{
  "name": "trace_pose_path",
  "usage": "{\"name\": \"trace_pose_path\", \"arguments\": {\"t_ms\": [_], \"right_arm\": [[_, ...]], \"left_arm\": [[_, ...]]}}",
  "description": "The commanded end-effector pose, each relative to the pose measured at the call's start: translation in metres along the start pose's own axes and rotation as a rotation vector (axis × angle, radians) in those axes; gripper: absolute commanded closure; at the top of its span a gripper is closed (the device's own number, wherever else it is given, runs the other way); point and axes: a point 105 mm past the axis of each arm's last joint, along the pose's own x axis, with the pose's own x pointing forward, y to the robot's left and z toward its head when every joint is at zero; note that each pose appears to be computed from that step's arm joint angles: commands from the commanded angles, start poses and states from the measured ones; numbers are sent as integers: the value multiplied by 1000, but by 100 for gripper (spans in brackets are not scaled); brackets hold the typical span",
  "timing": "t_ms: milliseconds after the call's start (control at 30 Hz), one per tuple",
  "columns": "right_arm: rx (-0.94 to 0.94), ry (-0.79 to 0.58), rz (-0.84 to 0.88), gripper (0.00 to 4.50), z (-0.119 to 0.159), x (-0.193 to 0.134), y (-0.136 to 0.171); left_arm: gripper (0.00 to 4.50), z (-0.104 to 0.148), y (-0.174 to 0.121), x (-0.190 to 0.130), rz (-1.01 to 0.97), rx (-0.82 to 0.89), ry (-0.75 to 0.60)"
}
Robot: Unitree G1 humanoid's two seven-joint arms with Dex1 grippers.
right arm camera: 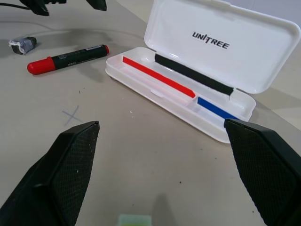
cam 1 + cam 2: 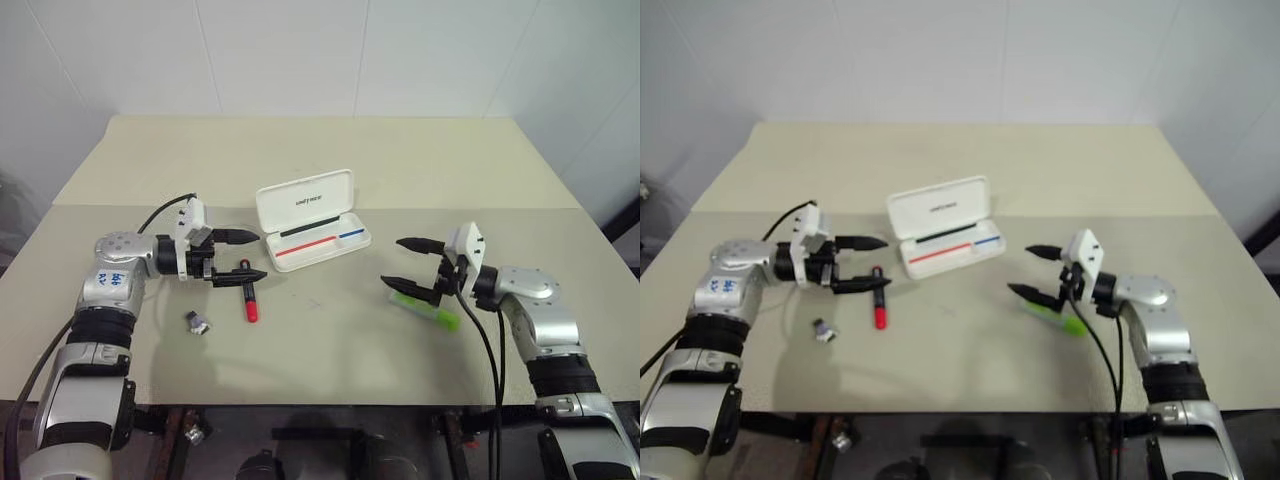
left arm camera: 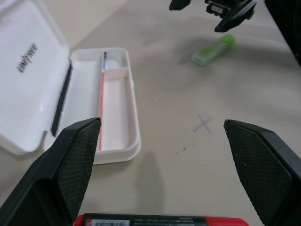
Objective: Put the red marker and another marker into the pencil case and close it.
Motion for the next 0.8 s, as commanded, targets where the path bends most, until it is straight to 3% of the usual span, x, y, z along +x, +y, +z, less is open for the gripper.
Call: {"name": "trace_pose_path", "arguments": {"t_ms": [33, 533, 800], "right_arm": [[-23, -38, -10, 0, 13, -5, 6], [25, -57, -83, 0, 6, -9, 22], [31, -63, -114, 0, 6, -10, 23]], "left_arm": [[5, 2, 1, 5, -44, -7, 8], [5, 1, 15, 35, -90, -36, 18], [5, -5, 19, 50, -85, -38, 89]]}}
